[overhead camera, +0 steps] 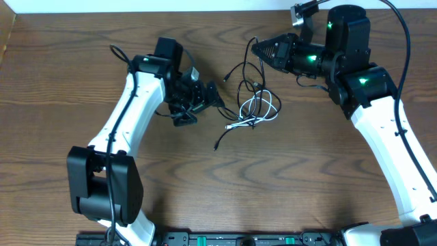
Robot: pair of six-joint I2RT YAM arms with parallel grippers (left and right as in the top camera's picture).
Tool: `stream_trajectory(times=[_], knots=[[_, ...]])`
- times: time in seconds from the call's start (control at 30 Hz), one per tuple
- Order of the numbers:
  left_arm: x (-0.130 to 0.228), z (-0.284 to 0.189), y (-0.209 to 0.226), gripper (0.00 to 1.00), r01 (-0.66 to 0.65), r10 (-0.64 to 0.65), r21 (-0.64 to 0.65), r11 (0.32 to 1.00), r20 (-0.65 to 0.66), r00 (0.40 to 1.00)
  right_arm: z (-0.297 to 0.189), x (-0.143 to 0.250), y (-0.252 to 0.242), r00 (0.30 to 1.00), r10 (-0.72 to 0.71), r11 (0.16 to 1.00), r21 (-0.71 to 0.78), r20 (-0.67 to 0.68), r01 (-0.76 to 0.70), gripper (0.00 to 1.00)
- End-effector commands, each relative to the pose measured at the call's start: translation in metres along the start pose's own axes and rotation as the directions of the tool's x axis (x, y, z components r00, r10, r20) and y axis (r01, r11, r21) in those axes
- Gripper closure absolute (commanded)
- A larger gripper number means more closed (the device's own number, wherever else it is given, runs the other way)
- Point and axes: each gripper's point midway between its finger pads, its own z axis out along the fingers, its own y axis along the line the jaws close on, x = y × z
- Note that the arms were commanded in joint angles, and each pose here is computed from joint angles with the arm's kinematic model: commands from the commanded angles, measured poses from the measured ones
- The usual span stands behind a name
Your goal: Untangle cables
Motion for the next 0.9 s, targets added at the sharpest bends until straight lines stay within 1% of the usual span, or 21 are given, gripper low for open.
stream_trajectory(times=[0.0, 0.13, 0.23, 0.3, 0.4, 0.43, 0.5, 0.6, 0.73, 0.77, 0.87], knots=[[-0.001, 0.008, -0.010, 0.02, -0.010, 0.011, -0.033, 0.999, 0.026, 1.000, -0.007, -0.002, 0.015, 0.999, -0.047, 0.999, -0.019, 0.019, 0.047, 0.98], [0.004, 0.014, -0.021, 0.02, -0.001, 0.002, -0.027, 1.000, 0.024, 1.000, -0.007, -0.002, 0.014, 0.999, -0.046, 0.999, -0.018, 0.019, 0.047, 0.98], [-0.004, 0.015, -0.029, 0.02, -0.024, 0.024, -0.004, 1.000, 0.059, 0.998, -0.007, -0.002, 0.015, 0.999, -0.046, 0.999, -0.019, 0.018, 0.047, 0.98], [-0.006, 0.015, -0.028, 0.02, 0.015, -0.015, -0.004, 1.000, 0.068, 0.998, -0.007, -0.001, 0.014, 0.999, -0.043, 0.999, -0.017, 0.015, 0.043, 0.98], [-0.008, 0.016, -0.024, 0.02, 0.030, -0.028, -0.032, 0.999, 0.084, 0.996, -0.007, 0.001, 0.012, 0.999, -0.033, 0.999, -0.008, 0.006, 0.033, 0.98], [-0.009, 0.018, -0.019, 0.07, 0.045, -0.040, -0.055, 0.997, 0.094, 0.995, -0.007, 0.002, 0.011, 1.000, -0.028, 1.000, -0.005, 0.002, 0.028, 0.99], [-0.008, 0.021, -0.015, 0.21, 0.083, -0.075, -0.079, 0.993, 0.103, 0.992, -0.007, 0.003, 0.010, 1.000, -0.024, 1.000, -0.003, 0.000, 0.024, 0.99], [-0.006, 0.026, -0.016, 0.32, 0.104, -0.095, -0.083, 0.991, 0.107, 0.990, -0.006, 0.004, 0.011, 1.000, -0.024, 1.000, -0.004, -0.004, 0.024, 0.99], [-0.008, 0.028, -0.023, 0.37, 0.079, -0.071, -0.067, 0.995, 0.121, 0.990, -0.006, 0.004, 0.011, 1.000, -0.025, 1.000, -0.004, -0.004, 0.025, 0.99], [-0.009, 0.028, -0.025, 0.39, 0.074, -0.065, -0.064, 0.995, 0.124, 0.990, -0.006, 0.004, 0.011, 1.000, -0.025, 1.000, -0.004, -0.004, 0.025, 0.99], [-0.008, 0.030, -0.029, 0.40, 0.064, -0.057, -0.058, 0.996, 0.127, 0.990, -0.006, 0.005, 0.011, 1.000, -0.024, 1.000, -0.004, -0.006, 0.024, 0.99]])
